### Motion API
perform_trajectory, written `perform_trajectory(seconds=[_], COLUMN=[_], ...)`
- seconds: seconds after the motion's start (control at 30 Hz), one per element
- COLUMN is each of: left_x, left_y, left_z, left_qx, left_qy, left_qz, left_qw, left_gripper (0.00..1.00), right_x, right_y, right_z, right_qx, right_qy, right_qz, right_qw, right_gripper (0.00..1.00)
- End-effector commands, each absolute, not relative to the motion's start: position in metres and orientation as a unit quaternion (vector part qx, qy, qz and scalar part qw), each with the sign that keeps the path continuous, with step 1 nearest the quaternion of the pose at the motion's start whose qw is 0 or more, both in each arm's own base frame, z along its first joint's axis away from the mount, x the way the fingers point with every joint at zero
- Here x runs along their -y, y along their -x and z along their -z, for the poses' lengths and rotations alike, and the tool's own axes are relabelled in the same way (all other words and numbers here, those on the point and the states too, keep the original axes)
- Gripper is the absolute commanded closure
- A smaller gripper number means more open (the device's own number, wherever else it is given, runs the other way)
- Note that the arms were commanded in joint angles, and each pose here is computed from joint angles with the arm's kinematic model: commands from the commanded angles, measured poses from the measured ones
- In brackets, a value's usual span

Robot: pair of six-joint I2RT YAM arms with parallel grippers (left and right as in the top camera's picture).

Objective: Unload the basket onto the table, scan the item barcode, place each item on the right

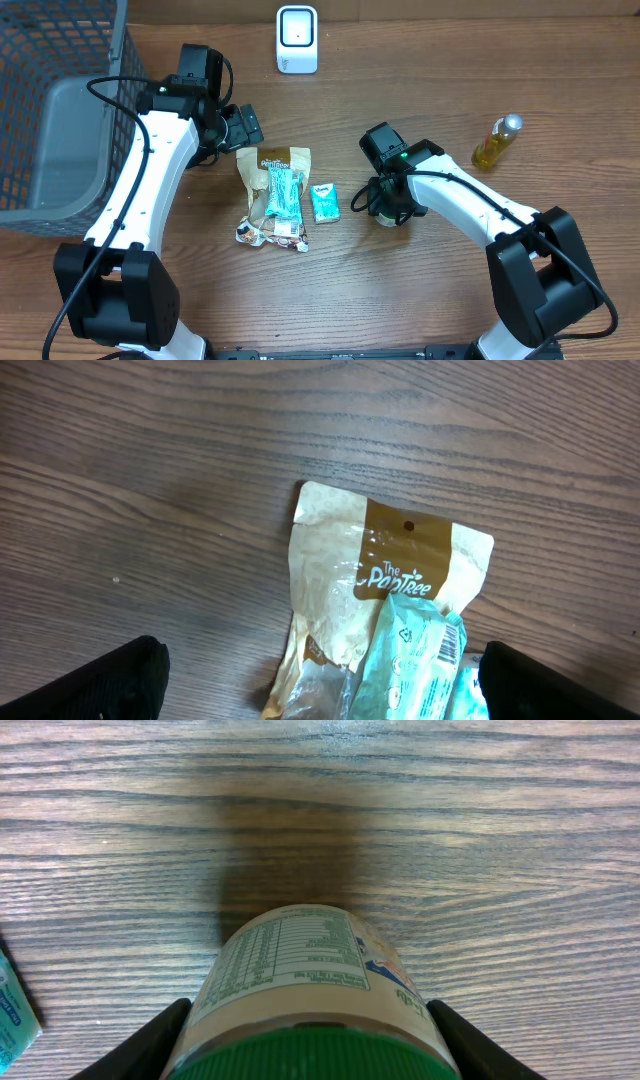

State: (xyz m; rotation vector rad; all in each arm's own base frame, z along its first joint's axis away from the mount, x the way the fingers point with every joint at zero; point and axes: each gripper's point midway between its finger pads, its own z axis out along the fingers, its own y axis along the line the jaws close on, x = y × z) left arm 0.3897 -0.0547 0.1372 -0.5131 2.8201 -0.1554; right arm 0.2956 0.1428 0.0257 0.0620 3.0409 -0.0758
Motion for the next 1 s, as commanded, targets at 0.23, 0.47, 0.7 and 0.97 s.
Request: perform_trajectory(seconds=[0.23, 0.47, 0.7, 0.97], left_x=[0.055, 0.055, 0.055, 0.055], left_y=[-0.393, -0.393, -0.393, -0.393], left_z=[-0.141, -0.141, -0.141, -0.141], left_qx=[-0.973, -0.973, -0.973, -0.973], left_qy=[0.171, 0.171, 0.171, 0.171], left_qz=[0.055, 0.055, 0.055, 0.055], left_qw=[0.142, 0.142, 0.142, 0.142], left_gripper=[0.0, 0.0, 0.0, 0.0], right_x=[-0.144, -0.144, -0.143, -0.149], right_y=[-0.296, -0.297, -0.297, -0.302], right_z=[-0.029, -0.029, -0.03, -0.062], right_qx=[-0.998, -0.998, -0.998, -0.999], right_qy=[-0.02, -0.021, -0.022, -0.024], right_qz=[0.022, 0.021, 0.021, 0.015], right_qw=[0.053, 0.056, 0.055, 0.043], right_gripper=[0.43, 0.43, 0.43, 0.58])
